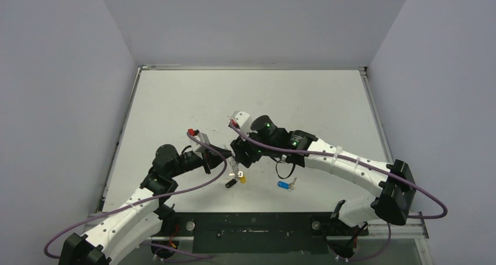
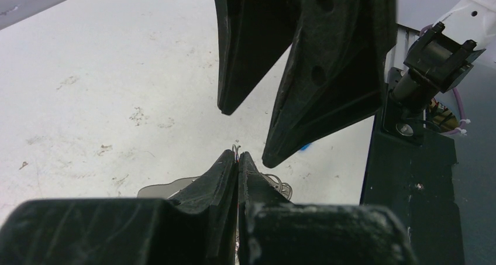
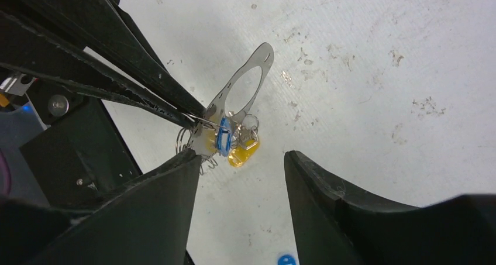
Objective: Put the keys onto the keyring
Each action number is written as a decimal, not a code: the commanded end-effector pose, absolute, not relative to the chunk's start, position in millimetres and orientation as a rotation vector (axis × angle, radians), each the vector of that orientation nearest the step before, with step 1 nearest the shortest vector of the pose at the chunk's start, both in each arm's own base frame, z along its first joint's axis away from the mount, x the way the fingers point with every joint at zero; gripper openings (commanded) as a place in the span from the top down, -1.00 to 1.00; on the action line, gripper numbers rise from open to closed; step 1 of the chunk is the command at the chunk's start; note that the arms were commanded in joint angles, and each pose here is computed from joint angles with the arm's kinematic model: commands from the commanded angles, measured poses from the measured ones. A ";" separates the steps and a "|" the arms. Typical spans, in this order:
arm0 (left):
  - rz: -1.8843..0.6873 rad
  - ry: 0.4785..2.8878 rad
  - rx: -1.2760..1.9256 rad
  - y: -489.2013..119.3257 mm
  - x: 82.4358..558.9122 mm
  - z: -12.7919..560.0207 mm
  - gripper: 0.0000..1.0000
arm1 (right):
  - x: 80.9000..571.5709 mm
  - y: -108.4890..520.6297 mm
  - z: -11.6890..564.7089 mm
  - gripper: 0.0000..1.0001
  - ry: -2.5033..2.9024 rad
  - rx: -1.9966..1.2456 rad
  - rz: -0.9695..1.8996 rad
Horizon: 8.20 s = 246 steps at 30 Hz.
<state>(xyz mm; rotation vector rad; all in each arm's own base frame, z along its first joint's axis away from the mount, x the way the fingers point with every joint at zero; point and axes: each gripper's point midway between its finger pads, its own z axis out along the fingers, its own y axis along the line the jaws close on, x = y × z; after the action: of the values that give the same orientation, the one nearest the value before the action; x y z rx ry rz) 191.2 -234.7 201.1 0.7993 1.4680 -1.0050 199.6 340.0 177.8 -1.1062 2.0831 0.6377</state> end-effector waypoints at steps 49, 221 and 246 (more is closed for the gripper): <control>-1.040 1.130 0.955 -243.4 161.0 236.0 1.00 | 164.0 352.2 219.4 0.21 1.041 -1.329 0.987; -0.956 0.959 0.878 -278.3 144.8 238.0 1.00 | 151.3 311.3 219.7 0.37 1.237 -1.372 0.963; -0.961 0.954 0.893 -279.3 142.7 238.5 1.00 | 152.3 308.4 242.9 0.43 1.103 -1.298 1.110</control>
<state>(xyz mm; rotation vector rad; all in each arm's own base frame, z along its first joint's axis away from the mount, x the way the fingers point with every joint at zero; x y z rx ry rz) 147.4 -279.0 213.6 0.9132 1.0407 -0.9476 157.7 305.8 229.3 -1.2723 1.2077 1.0939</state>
